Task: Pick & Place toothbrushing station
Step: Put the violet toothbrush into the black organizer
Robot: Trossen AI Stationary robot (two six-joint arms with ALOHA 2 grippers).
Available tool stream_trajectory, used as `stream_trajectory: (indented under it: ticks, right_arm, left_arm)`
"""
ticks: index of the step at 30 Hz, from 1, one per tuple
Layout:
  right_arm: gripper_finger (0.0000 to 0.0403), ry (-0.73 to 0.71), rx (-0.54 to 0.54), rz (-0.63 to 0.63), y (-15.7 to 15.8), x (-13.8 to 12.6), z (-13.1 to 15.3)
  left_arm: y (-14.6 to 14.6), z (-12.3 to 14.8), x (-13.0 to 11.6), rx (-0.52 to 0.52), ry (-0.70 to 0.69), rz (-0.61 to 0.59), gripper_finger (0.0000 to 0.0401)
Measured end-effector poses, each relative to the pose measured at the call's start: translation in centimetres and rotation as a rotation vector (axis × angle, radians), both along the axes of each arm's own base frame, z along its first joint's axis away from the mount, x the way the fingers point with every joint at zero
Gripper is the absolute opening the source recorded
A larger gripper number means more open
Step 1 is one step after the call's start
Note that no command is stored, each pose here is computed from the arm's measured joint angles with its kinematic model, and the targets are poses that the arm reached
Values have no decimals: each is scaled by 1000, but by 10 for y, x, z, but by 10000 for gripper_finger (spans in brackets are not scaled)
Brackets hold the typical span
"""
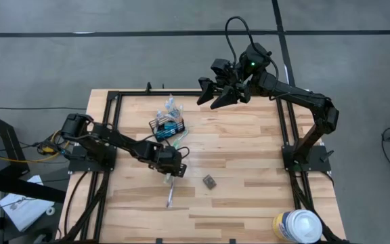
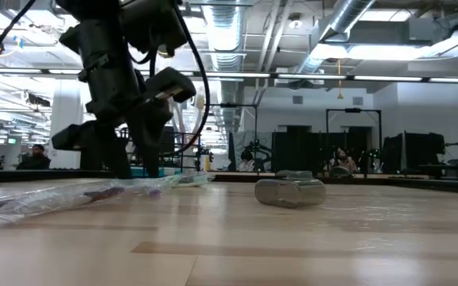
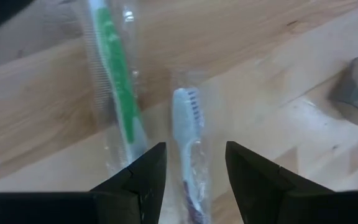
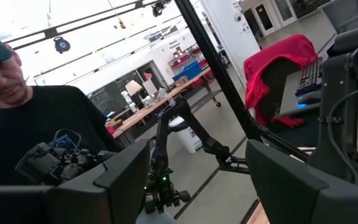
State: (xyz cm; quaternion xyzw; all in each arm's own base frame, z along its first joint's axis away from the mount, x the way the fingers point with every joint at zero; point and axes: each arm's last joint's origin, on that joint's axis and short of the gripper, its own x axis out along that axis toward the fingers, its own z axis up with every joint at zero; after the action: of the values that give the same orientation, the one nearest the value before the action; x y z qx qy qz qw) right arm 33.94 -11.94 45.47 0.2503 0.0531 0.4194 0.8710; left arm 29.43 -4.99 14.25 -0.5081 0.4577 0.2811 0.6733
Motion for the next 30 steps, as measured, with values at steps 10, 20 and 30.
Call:
stream_trajectory:
  ticks: [10, 20, 30]
  right_arm:
    - [256, -1, 1, -2, 0, 0, 0]
    - [256, 0, 1, -2, 0, 0, 0]
    - [256, -1, 1, -3, 0, 0, 0]
  left_arm:
    - [3, -9, -2, 3, 26, 11, 152]
    - [12, -10, 0, 15, 18, -36, 17]
    - [12, 6, 20, 64, -247, -96, 5]
